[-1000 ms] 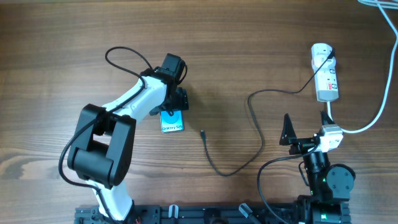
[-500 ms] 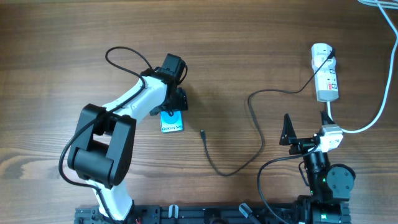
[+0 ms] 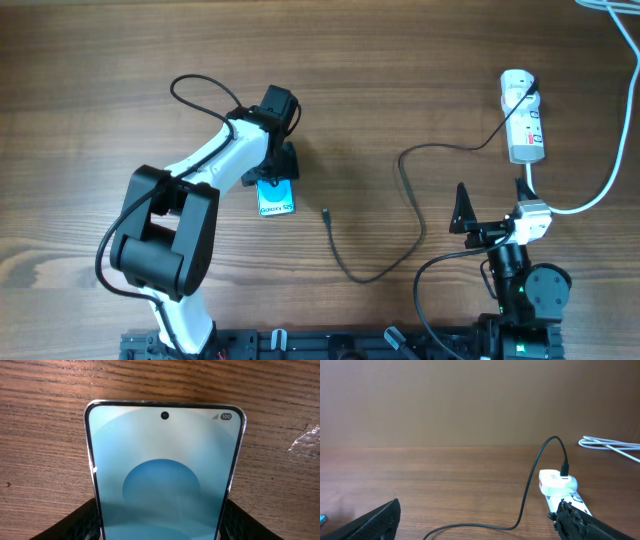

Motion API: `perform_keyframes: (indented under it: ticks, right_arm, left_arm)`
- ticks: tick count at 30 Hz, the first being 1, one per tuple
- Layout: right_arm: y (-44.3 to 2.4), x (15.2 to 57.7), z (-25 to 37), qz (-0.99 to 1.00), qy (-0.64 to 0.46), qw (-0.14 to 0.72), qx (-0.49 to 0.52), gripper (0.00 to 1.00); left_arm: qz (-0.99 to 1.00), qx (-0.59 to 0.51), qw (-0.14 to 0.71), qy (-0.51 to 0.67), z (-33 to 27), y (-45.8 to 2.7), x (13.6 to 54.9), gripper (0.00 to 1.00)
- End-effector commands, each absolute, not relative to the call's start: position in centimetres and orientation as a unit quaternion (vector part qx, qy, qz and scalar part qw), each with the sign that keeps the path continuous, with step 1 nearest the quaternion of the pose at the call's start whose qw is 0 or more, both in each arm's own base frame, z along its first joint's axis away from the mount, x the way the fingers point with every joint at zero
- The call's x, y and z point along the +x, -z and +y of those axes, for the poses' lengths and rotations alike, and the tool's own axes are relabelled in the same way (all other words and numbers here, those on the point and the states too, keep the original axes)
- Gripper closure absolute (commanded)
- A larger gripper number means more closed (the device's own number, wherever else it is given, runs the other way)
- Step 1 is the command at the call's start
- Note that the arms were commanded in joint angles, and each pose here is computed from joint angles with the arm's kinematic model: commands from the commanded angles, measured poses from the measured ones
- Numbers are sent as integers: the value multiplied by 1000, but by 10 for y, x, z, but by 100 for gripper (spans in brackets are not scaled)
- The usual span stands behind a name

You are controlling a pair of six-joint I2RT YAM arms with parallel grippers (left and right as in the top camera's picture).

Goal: Plug charger to phone and switch on socket
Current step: 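Hold the phone upright with the left gripper near table center, then swing the right gripper left toward the phone held by the left gripper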

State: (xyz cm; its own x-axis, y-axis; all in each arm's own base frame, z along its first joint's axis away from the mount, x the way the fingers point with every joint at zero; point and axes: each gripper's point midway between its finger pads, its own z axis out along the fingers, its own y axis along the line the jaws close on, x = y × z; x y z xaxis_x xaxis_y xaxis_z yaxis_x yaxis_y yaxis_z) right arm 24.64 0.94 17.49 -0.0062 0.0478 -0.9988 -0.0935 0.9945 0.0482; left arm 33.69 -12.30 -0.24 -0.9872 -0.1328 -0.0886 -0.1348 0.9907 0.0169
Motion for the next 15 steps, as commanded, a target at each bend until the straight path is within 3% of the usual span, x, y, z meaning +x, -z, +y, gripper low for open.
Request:
perform_keyframes:
  ticks: [1,15]
  right_arm:
    - [-178,246,10,703,-52,709,-14,0]
    - [-177,246,11,704,-98,703,26,0]
  left_arm:
    - [998,-57,18,-23,-118,13,325,37]
    - [992,-73,98,19,-124,-45,366,30]
